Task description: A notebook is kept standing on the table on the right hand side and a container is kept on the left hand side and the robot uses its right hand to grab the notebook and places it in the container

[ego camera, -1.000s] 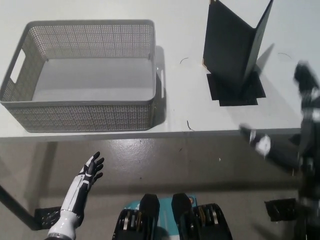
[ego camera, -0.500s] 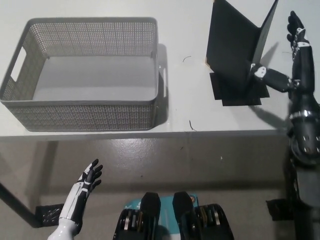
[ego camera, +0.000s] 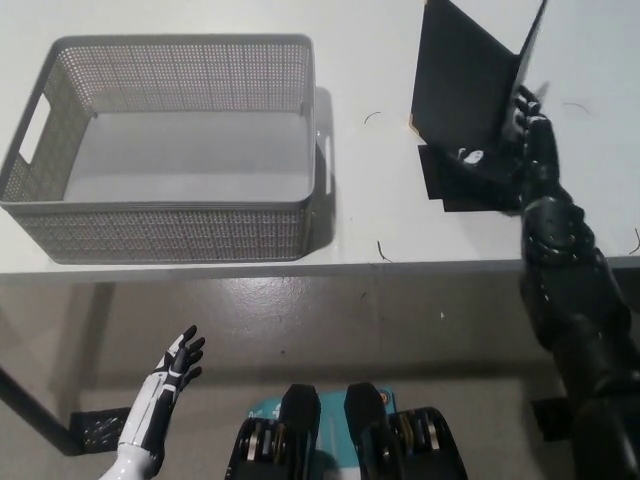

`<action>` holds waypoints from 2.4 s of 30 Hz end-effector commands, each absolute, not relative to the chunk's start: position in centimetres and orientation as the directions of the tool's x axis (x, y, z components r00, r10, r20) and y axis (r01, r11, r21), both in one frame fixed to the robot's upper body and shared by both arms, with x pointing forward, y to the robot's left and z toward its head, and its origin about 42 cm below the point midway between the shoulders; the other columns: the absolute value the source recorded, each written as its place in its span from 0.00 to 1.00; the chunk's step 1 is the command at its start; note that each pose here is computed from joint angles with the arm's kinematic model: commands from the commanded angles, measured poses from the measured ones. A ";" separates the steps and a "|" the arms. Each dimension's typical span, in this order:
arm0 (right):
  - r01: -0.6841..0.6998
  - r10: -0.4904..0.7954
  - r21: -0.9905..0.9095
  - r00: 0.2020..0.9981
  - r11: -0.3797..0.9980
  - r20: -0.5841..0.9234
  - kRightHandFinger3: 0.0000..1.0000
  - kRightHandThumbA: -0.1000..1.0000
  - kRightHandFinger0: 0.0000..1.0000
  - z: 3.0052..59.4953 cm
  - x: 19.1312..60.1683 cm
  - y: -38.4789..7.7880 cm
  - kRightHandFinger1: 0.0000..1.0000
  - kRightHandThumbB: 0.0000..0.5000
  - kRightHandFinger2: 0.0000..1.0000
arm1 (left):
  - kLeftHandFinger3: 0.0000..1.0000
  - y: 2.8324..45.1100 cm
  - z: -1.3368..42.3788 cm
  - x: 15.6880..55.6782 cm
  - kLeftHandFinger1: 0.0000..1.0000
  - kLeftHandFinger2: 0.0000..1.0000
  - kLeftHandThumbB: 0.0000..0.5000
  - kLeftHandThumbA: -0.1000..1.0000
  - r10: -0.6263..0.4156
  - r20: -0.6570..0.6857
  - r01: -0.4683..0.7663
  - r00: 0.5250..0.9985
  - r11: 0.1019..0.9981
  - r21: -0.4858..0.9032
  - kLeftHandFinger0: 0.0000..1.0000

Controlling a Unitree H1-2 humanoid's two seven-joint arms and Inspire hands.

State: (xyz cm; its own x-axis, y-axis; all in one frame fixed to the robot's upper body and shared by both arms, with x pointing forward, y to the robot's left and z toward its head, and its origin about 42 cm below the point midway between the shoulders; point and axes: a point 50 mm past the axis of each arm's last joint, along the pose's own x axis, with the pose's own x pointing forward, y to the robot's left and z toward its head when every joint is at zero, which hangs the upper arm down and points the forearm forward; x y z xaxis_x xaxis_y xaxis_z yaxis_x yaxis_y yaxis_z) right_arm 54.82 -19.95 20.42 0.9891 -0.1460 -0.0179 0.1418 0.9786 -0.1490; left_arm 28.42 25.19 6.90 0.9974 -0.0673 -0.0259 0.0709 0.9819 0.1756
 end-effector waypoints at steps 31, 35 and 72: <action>0.212 -0.397 0.512 0.873 0.832 0.285 0.74 0.00 0.00 34.9 57.1 -15.4 0.17 0.11 0.67 | 1.00 25.3 6.2 27.2 1.00 1.00 0.28 1.00 -0.092 -0.011 0.093 0.996 0.980 0.177 1.00; 0.106 -0.382 0.624 0.865 0.774 0.327 0.54 0.00 0.00 38.9 55.8 -14.9 0.02 0.16 0.53 | 1.00 25.4 6.1 26.9 1.00 1.00 0.28 1.00 -0.094 -0.010 0.094 0.996 0.980 0.173 1.00; -0.323 0.411 -0.291 0.852 0.901 0.325 1.00 0.94 1.00 37.6 52.6 7.1 1.00 1.00 1.00 | 1.00 24.8 6.1 27.6 1.00 1.00 0.39 1.00 -0.138 -0.018 0.139 0.990 0.971 0.197 1.00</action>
State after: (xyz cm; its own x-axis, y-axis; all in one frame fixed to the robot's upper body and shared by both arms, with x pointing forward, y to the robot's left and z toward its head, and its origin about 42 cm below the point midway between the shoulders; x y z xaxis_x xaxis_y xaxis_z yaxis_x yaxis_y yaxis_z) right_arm 52.03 6.89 33.79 0.9312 0.2666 0.2487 -0.2395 0.9616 -0.1339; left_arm 27.15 24.54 5.26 0.9898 -0.1270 -0.0644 0.1366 0.9745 0.1778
